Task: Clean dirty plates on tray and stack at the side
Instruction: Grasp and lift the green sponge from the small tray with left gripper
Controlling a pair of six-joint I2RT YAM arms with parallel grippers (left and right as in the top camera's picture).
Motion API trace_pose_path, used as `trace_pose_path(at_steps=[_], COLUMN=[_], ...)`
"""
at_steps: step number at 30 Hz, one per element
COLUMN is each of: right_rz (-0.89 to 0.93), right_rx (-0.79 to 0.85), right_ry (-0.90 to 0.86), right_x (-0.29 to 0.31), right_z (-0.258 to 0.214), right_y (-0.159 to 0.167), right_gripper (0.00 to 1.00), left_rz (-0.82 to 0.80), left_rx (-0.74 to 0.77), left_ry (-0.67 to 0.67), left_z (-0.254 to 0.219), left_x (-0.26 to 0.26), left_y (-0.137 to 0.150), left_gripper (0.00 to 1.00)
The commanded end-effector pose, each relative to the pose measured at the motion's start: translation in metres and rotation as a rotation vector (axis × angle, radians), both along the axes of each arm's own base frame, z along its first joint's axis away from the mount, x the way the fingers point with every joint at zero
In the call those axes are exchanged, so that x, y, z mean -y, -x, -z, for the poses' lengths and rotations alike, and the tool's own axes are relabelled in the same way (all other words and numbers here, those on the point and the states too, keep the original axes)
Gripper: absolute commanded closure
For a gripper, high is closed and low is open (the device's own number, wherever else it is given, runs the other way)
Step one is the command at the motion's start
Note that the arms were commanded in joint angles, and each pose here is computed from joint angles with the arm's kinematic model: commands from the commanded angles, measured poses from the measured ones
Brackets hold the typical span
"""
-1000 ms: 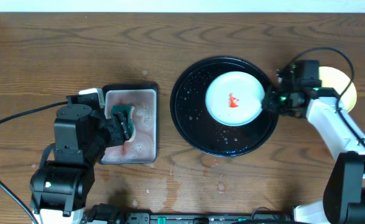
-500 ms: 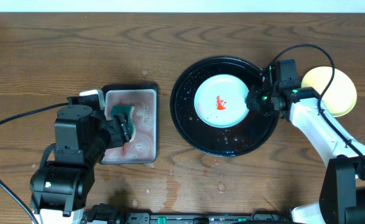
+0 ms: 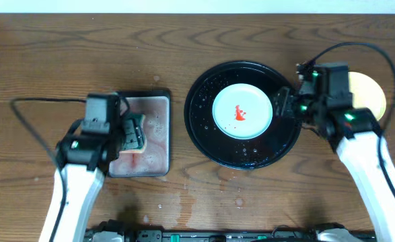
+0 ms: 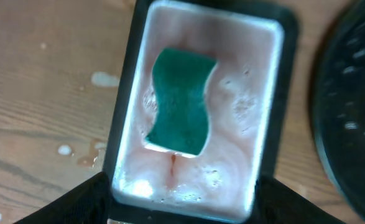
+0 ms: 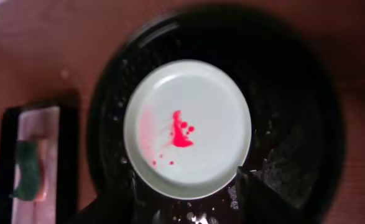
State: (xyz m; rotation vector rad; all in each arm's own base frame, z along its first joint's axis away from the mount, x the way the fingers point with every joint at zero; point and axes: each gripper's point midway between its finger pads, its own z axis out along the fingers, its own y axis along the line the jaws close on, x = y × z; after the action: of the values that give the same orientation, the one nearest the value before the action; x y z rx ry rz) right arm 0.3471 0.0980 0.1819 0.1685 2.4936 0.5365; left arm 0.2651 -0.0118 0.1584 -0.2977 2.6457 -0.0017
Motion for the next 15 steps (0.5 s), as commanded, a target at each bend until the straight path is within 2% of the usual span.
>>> trace_pose_path(at_steps=[1, 8, 15], right_rz=[-0.008, -0.016, -0.022], right_rx=[0.085, 0.091, 0.080], right_ry=[0.057, 0.063, 0.069], right_x=[0.011, 0.013, 0.013], right_z=[-0.028, -0.035, -0.033], right_y=[0.009, 0.022, 0.024], right_gripper=[0.51, 0.51, 0.52], left_rz=[-0.046, -0.042, -0.040], left_rx=[-0.096, -0.245, -0.314], left_ry=[-0.050, -0.070, -0.078], left_z=[0.027, 0.082, 0.115], left_x=[-0.009, -0.007, -0.006], left_y=[-0.008, -0.025, -0.029], left_gripper=[0.28, 0.39, 0.41])
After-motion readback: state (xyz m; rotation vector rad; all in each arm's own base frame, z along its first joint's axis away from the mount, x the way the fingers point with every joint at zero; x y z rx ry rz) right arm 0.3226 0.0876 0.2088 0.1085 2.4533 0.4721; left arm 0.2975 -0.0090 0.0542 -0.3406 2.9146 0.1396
